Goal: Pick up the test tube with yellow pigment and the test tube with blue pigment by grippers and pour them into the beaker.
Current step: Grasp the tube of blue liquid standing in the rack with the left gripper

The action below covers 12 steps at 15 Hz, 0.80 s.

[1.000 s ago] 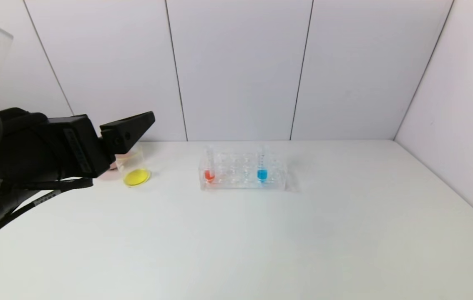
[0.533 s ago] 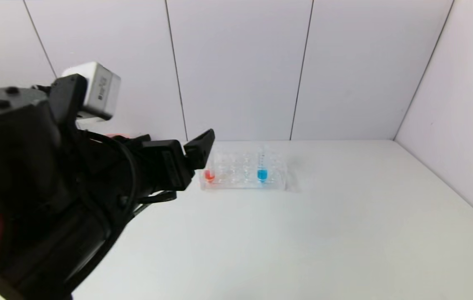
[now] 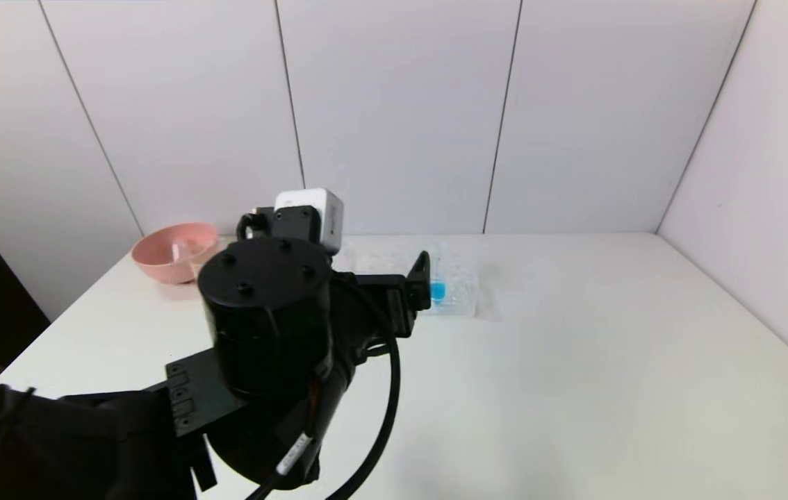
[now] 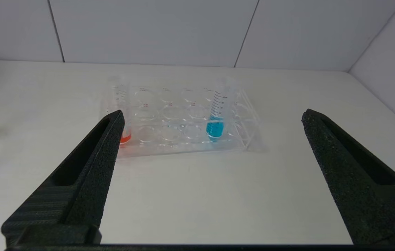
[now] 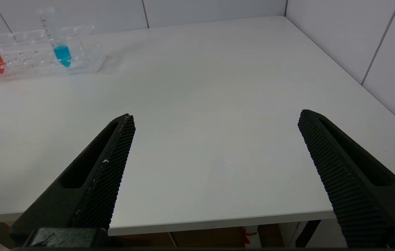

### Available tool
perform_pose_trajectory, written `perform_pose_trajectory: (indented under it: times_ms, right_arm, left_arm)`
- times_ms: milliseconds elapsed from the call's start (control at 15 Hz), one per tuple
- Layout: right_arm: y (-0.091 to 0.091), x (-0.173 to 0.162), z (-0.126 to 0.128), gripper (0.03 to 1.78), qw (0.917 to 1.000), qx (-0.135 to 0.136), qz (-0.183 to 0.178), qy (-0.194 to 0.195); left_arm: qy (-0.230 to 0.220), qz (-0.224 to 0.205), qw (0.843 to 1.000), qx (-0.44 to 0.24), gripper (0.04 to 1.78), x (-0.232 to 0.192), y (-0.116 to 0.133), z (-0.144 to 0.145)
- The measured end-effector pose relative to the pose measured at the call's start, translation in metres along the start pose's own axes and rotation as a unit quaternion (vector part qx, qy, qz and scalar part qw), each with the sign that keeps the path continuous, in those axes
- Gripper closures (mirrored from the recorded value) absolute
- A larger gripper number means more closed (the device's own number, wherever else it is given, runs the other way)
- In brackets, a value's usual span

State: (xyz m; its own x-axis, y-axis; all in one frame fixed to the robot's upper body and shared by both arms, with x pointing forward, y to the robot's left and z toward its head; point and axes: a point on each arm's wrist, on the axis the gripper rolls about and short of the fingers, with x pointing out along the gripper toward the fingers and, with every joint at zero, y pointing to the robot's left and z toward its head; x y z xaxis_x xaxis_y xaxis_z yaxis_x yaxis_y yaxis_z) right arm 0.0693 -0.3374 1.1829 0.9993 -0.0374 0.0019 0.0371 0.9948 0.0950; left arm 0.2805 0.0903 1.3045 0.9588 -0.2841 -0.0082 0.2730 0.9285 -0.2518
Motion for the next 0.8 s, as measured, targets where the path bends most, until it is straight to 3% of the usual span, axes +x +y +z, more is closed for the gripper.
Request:
perform_pose_trajectory:
  times_ms: [400, 800]
  right_arm:
    - [0.000, 0.000, 0.000, 0.10, 1.0000, 0.000, 0.000, 0.000]
    - [0.000, 0.000, 0.000, 0.10, 1.0000, 0.000, 0.000, 0.000]
  left_arm:
    - [0.009, -0.003, 1.000, 0.010, 0.04, 0.052, -0.026, -0.039]
    - [0.025, 0.006, 0.999, 0.020, 0.04, 0.100, -0.021, -0.074]
